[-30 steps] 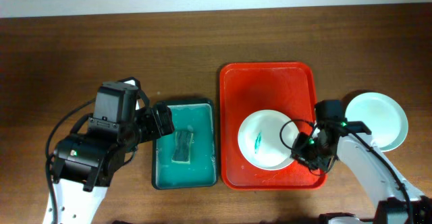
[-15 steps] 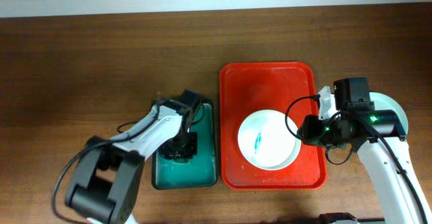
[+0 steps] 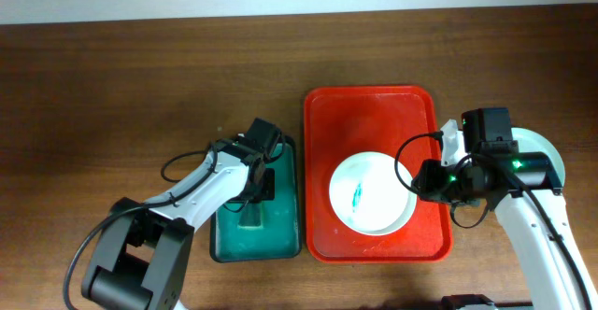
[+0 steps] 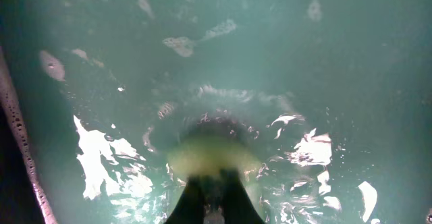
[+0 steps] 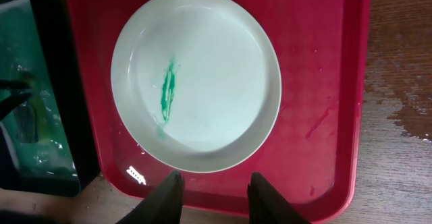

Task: Clean dirty plates on tray and stack at the side
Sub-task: 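Grasp the sponge in the teal tray with the left gripper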

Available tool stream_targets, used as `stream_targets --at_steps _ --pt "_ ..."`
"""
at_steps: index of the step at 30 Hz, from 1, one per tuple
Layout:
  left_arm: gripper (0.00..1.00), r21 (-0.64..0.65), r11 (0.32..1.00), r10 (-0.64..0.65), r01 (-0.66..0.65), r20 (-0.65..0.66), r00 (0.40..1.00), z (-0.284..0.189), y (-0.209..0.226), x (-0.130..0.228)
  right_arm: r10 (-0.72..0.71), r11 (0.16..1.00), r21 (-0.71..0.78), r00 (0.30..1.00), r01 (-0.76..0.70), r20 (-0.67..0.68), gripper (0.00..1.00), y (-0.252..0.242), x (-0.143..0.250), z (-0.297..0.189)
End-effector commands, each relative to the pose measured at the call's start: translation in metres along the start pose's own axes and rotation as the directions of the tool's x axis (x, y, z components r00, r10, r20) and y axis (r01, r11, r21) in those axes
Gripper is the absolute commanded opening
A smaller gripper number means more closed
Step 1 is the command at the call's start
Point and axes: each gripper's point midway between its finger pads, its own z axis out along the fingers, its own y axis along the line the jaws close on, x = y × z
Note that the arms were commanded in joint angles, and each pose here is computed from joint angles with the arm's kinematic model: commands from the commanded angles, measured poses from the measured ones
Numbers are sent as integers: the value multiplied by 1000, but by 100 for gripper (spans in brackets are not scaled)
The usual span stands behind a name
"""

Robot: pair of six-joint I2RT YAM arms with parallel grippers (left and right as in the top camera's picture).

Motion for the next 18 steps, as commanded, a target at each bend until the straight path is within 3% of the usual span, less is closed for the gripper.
stream_targets --at_steps 1,2,3,4,5,7,11,12,13,16,18 --pt "8 -14 999 50 -50 -22 999 -12 3 1 -10 1000 -3 1000 10 5 34 2 -2 -3" --pt "33 -12 999 50 -50 -24 998 -21 1 -3 -9 1000 -2 1000 9 2 33 1 -1 -3" --pt "75 -3 999 50 -51 -41 998 -41 -2 -9 -9 1000 -2 1000 9 1 33 1 -1 -3" --pt "80 1 999 51 -51 -54 997 -51 -3 -10 -9 1000 3 1000 9 3 33 1 -1 -3" --pt "77 -11 998 53 -54 -84 995 -65 -1 -7 -9 999 48 1000 8 11 33 -7 -3 -3" --pt "48 -35 997 56 -62 -154 986 -59 7 12 -9 992 128 1000 5 25 37 -21 -5 -4" --pt "36 -6 999 38 -40 -225 974 -17 9 49 147 983 102 988 -151 43 39 -38 -9 -7" --pt "9 26 999 38 -33 -221 974 -4 5 56 129 989 76 992 -129 -2 39 -35 -5 -2" --pt "0 26 999 38 -33 -219 975 -2 5 56 136 988 81 990 -134 -27 40 -37 -1 1" --pt "0 40 998 57 -50 -192 980 -19 -1 39 163 983 100 980 -152 -114 40 -45 7 26" --pt "0 37 995 93 -89 -141 986 -63 -6 7 129 988 98 983 -116 -135 40 -50 -1 44"
